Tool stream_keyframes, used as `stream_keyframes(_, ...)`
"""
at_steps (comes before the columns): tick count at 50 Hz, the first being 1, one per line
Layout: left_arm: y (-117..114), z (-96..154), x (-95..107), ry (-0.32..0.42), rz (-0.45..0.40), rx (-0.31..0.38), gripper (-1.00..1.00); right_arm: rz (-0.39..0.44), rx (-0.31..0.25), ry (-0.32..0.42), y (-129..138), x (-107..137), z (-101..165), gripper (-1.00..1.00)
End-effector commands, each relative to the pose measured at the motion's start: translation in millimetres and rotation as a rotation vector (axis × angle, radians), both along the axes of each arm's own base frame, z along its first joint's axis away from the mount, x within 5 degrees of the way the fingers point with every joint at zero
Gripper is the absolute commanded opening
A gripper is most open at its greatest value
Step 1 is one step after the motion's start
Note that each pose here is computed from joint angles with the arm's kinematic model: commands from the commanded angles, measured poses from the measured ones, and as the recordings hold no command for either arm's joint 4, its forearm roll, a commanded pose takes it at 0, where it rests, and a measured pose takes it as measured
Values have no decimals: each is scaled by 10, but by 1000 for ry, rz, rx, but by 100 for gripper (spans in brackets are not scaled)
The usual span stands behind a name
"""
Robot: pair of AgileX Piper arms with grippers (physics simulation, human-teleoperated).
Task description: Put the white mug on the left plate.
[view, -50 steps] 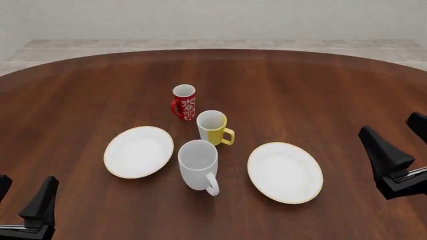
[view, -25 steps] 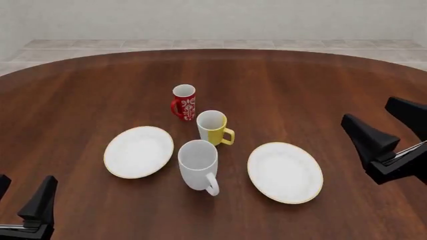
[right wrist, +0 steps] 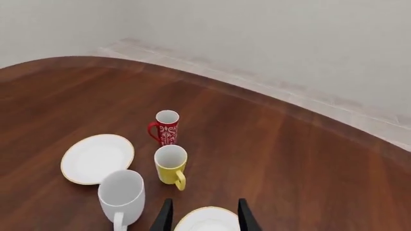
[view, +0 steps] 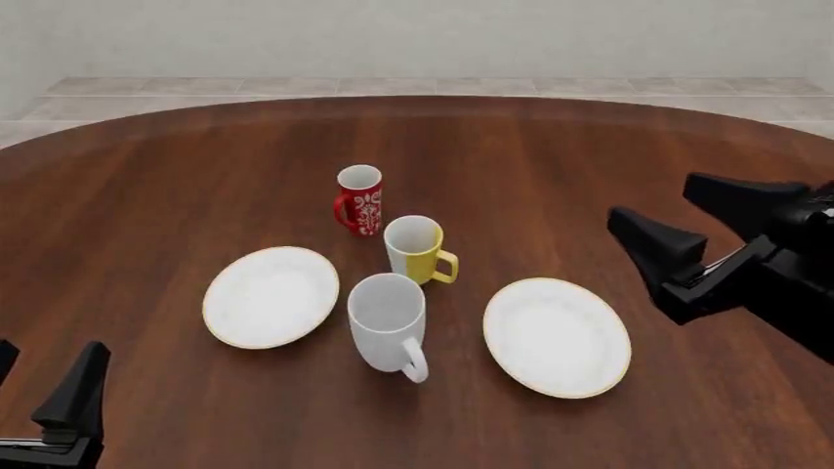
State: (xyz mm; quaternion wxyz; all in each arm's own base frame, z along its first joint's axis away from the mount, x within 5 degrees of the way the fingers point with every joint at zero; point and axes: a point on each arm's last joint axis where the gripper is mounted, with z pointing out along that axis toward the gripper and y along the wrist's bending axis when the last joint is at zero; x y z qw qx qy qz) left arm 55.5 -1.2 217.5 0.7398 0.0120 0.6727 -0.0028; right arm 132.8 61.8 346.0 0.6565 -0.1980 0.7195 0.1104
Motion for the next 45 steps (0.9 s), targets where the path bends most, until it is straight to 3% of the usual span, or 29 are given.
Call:
stream_keyframes(1,-1,3,-1,-2,-2,0,100,20,5,19,88,107,-32,100)
stream_keyframes(22,-6,-6,1,-2,-9,13,100,118,19,74,319,164,-214,100)
stream_keyframes(45,-5,-12,2,2,-8,8,100,207,25,85,528,172,-263,100)
